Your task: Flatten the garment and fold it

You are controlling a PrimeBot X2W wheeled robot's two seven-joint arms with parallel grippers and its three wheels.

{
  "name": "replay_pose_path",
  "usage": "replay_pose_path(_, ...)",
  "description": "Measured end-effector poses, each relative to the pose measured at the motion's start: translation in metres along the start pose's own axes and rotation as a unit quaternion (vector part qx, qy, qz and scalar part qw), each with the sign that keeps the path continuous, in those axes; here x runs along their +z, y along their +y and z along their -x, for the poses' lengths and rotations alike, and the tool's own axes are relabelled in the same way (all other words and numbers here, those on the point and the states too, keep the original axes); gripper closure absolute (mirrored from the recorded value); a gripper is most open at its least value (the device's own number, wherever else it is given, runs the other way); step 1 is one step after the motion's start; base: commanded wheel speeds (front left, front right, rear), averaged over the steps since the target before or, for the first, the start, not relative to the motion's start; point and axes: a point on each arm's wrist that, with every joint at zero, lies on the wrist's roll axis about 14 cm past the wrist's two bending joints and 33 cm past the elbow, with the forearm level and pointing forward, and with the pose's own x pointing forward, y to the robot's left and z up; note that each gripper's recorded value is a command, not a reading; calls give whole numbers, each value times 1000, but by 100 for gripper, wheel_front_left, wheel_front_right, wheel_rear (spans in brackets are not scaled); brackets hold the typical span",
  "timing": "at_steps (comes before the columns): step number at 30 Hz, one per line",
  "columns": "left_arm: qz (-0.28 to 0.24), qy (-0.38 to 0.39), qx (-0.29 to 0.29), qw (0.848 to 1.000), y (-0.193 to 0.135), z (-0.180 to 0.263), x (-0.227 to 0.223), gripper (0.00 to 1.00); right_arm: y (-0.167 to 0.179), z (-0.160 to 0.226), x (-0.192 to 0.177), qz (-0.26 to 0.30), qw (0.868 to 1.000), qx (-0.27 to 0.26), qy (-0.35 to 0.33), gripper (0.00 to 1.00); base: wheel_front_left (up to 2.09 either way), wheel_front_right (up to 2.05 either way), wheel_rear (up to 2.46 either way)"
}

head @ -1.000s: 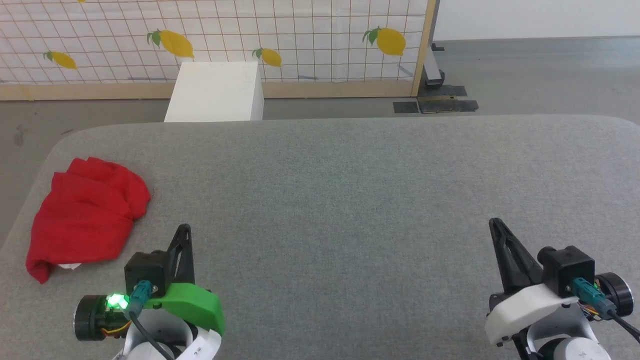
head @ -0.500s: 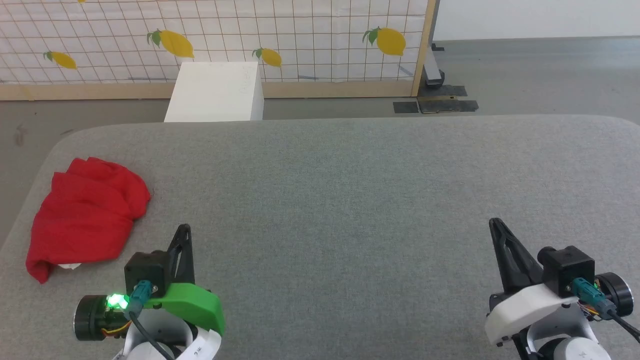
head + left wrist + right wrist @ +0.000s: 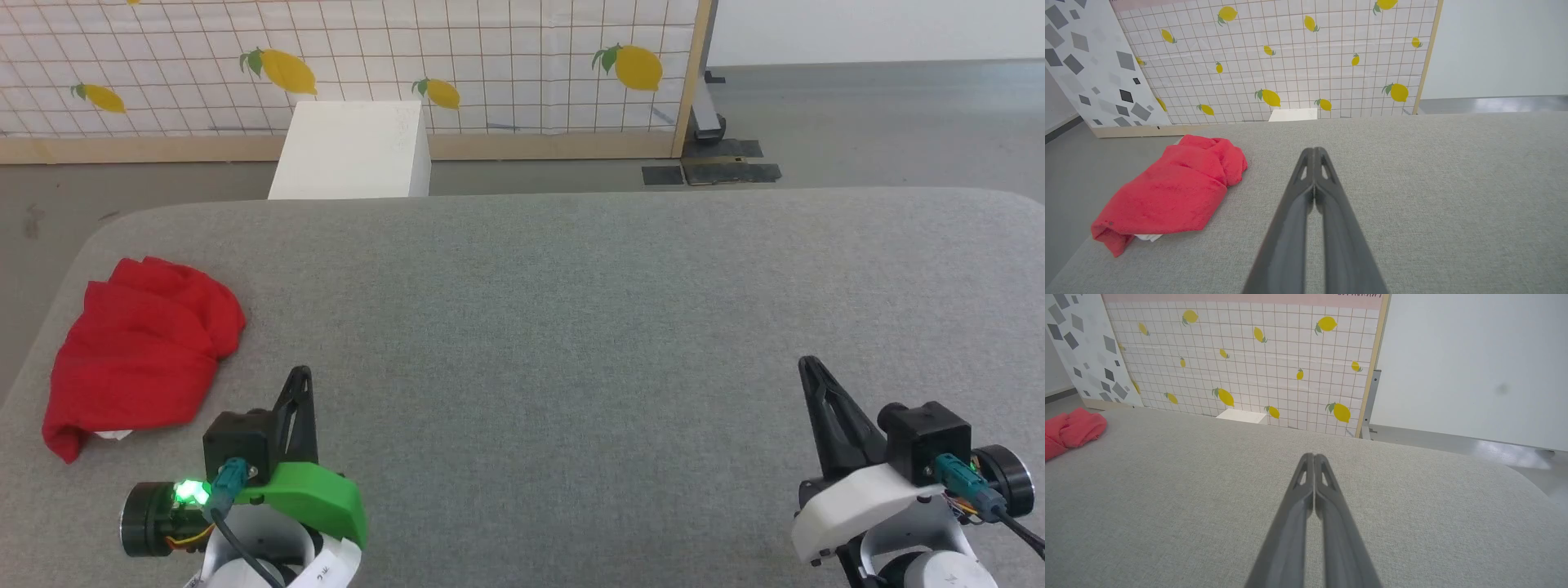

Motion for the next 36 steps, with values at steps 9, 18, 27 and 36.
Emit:
replay_pose_path(9, 0, 0, 0, 1000, 0, 0, 0, 100, 0, 0, 0, 0, 1000, 0, 0, 100, 0, 0, 0)
replay_pose_path(18, 0, 0, 0, 1000, 0, 0, 0, 100, 0, 0, 0, 0, 1000, 0, 0, 100, 0, 0, 0)
replay_pose_path(27, 0, 0, -1, 1000, -1, 0, 0, 0, 0, 0, 0, 0, 1000, 0, 0, 0, 0, 0, 0)
replay_pose_path(36, 0, 0, -3, 1000, -2, 0, 0, 0, 0, 0, 0, 0, 1000, 0, 0, 0, 0, 0, 0)
